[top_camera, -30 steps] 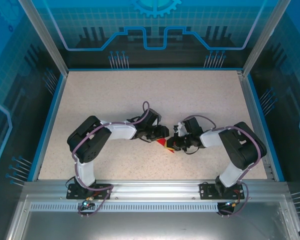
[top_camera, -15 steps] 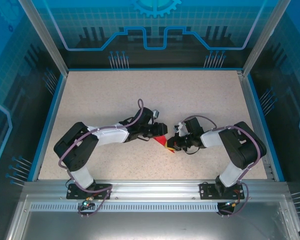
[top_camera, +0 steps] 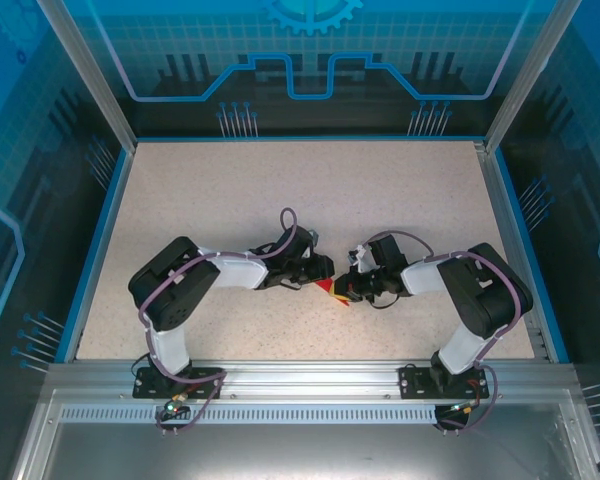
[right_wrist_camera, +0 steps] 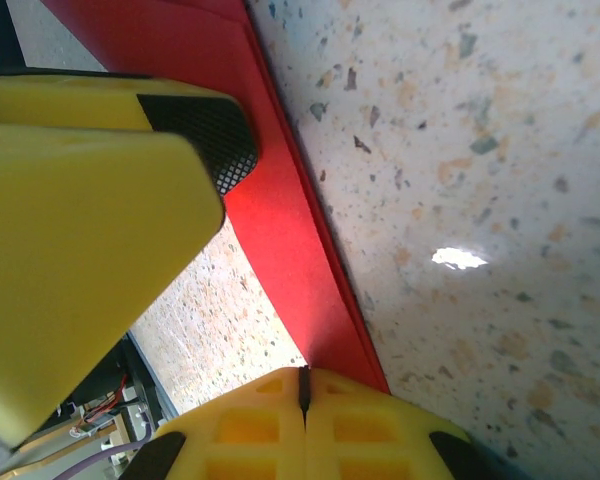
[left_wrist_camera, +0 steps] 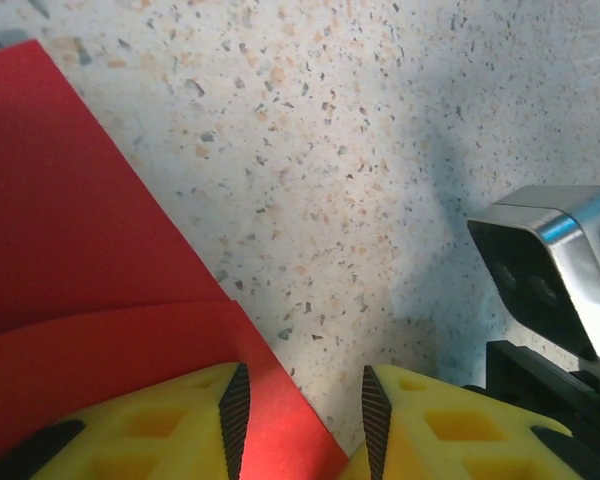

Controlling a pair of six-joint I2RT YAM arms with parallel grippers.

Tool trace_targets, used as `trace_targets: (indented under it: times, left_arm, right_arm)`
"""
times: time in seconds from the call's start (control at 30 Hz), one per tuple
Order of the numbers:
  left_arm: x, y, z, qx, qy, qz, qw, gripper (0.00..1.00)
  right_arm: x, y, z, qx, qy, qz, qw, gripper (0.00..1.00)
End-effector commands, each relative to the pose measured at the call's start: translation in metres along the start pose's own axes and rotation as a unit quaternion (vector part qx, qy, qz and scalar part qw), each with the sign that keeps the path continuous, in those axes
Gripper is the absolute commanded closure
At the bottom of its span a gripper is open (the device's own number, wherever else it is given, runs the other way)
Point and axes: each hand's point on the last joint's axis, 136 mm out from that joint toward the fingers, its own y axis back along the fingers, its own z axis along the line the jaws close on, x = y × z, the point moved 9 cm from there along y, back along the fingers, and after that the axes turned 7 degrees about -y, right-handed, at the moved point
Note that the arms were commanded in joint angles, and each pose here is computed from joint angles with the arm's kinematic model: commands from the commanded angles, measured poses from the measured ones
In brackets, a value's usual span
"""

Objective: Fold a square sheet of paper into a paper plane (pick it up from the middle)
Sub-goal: Fold the wing for the fifth time at the center of the table.

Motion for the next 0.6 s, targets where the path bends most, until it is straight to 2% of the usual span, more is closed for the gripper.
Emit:
trace_targets:
  times: [0.0,0.57]
  left_arm:
    - [0.001,-0.005,0.017,-0.045,0.005,-0.02,0.999,0.62]
    - [-0.009,0.016,0.061,-0.094,0.041,-0.032,0.994,0.62]
  right_arm:
    - [0.014,0.0,-0.038,0.091,-0.064,0.009,0.994,1.0]
    - [0.014,0.005,-0.043,0.097,-0.069,0.007,0.993,1.0]
